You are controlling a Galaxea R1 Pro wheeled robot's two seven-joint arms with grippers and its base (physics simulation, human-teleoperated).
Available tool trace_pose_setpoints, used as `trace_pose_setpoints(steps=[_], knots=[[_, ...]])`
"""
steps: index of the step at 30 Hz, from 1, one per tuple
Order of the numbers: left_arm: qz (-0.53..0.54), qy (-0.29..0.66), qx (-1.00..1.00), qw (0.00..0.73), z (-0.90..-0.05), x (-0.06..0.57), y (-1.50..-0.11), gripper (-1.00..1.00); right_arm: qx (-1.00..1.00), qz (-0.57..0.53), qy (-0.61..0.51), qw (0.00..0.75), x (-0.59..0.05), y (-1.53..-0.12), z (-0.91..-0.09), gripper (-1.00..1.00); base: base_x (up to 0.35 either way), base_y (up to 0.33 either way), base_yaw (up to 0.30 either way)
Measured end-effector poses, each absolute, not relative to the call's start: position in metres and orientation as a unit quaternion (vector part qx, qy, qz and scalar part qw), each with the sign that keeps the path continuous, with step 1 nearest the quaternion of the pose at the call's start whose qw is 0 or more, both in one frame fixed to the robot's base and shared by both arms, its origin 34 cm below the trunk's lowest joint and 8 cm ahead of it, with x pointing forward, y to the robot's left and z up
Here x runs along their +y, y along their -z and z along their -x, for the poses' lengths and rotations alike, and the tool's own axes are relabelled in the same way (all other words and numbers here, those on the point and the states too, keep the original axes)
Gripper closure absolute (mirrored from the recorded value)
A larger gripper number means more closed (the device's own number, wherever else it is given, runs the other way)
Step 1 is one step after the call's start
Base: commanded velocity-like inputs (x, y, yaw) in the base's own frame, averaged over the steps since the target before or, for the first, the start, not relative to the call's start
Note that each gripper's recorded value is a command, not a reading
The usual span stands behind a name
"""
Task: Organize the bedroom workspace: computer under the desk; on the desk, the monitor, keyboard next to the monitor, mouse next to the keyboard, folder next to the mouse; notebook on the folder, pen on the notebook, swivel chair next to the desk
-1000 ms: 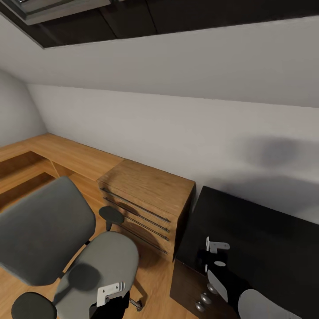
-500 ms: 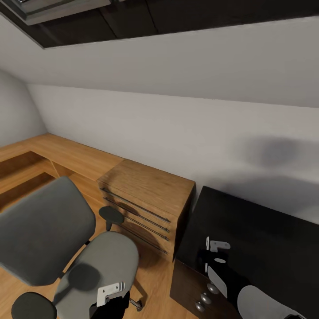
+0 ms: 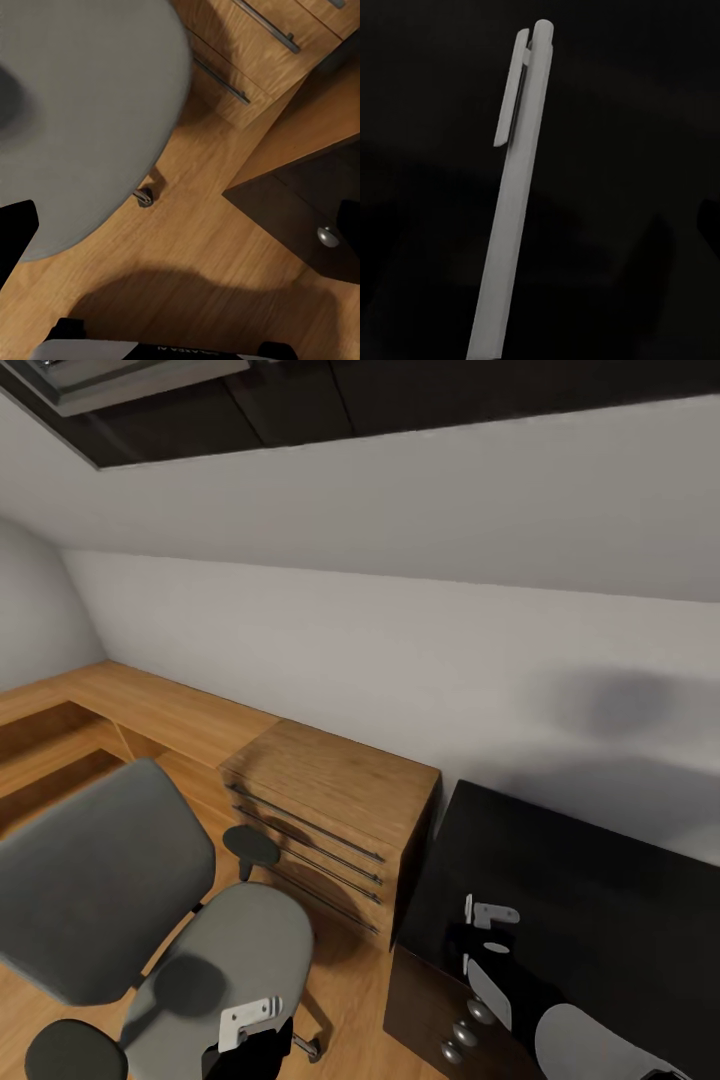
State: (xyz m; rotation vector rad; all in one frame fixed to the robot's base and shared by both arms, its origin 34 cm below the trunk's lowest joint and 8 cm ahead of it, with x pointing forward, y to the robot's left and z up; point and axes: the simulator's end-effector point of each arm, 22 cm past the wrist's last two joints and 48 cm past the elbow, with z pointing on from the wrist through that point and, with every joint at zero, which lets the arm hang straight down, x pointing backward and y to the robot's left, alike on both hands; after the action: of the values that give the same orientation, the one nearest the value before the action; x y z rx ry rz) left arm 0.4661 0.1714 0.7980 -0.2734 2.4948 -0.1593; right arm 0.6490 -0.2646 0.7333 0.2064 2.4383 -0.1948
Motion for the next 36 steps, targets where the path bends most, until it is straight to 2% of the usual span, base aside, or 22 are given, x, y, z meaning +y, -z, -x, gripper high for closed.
trace_pose_setpoints(steps=[8,9,36], knots=[[0.104,0.061,0.944,0.308,-0.4666,0.1715,-0.7972,-1.00,0.935,-0.079,0.075,0.338,-0.2644,-0.7333,-0.6504,-1.00,0.000,0.000,0.000],[0.104,0.061,0.944,0.308,-0.4666,0.1714,-0.7972,-1.00,0.935,-0.079,0.075,0.338,-0.2644,-0.7333,-0.6504,1.00,0.000,0.000,0.000],[0.104,0.062,0.944,0.308,-0.4667,0.1710,-0.7970,-1.00,0.940,-0.076,0.069,0.326,-0.2590,-0.7328,-0.6501,1.00,0.000,0.000,0.000]])
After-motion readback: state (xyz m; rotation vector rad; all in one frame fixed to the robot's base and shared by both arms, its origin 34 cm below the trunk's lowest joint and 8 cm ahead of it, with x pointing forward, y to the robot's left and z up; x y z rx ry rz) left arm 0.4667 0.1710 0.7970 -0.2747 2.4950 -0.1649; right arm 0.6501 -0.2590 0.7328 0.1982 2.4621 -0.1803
